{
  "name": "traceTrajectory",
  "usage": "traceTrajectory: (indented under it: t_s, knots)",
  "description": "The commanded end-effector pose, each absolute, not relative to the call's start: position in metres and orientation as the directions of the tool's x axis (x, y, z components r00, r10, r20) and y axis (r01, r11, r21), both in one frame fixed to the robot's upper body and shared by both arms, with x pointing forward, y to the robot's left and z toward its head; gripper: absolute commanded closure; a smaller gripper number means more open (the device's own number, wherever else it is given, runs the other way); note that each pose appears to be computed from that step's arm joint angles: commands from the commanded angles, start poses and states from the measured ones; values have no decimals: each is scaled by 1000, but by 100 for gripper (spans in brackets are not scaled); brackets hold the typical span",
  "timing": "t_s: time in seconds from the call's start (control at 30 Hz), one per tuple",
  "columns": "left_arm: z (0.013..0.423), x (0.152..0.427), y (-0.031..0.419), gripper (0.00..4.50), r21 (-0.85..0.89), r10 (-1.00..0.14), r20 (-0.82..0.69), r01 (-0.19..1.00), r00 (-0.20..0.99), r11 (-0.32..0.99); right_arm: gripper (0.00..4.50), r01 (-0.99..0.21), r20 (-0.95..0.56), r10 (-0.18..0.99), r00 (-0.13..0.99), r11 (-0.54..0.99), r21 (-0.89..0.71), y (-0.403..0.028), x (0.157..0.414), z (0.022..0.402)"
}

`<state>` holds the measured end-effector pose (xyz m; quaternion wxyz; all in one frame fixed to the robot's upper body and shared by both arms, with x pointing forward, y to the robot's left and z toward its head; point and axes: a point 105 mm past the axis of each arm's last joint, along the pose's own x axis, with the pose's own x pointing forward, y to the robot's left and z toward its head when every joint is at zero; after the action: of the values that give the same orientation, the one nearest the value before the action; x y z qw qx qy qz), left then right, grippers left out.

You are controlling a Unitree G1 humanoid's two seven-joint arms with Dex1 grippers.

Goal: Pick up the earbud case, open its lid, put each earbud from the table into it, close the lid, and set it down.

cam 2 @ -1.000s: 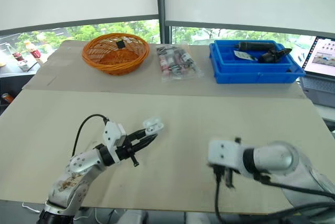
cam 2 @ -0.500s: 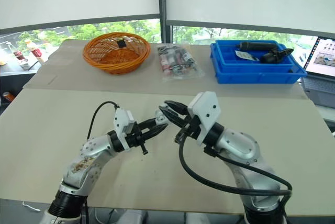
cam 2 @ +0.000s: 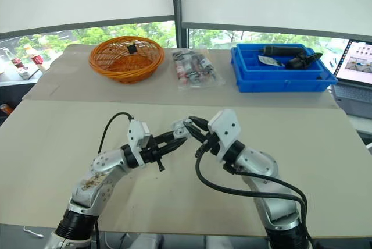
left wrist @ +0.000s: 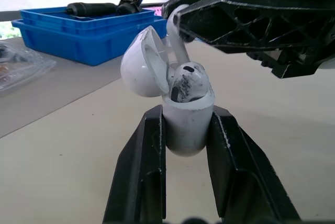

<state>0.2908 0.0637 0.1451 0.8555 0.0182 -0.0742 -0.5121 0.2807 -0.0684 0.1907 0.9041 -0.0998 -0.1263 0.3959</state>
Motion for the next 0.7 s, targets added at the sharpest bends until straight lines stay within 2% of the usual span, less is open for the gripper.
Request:
traceTrajectory:
  t_s: [0.03, 0.47, 0.53, 0.7]
  knots:
    - [159, 288, 62, 393, 147, -880, 158, 871, 448, 469, 415, -683, 188, 750, 635, 658, -319, -66, 277, 199]
    - [161, 287, 62, 393, 146, -878, 169, 870, 448, 472, 415, -672, 142, 759, 635, 634, -382, -65, 277, 186]
    - [161, 287, 62, 393, 147, -878, 170, 870, 447, 471, 314, -669, 153, 756, 637, 640, -378, -65, 276, 188]
    - [161, 286, 61, 393, 157, -884, 165, 873, 438, 462, 150, -670, 158, 763, 626, 631, -391, -66, 273, 194]
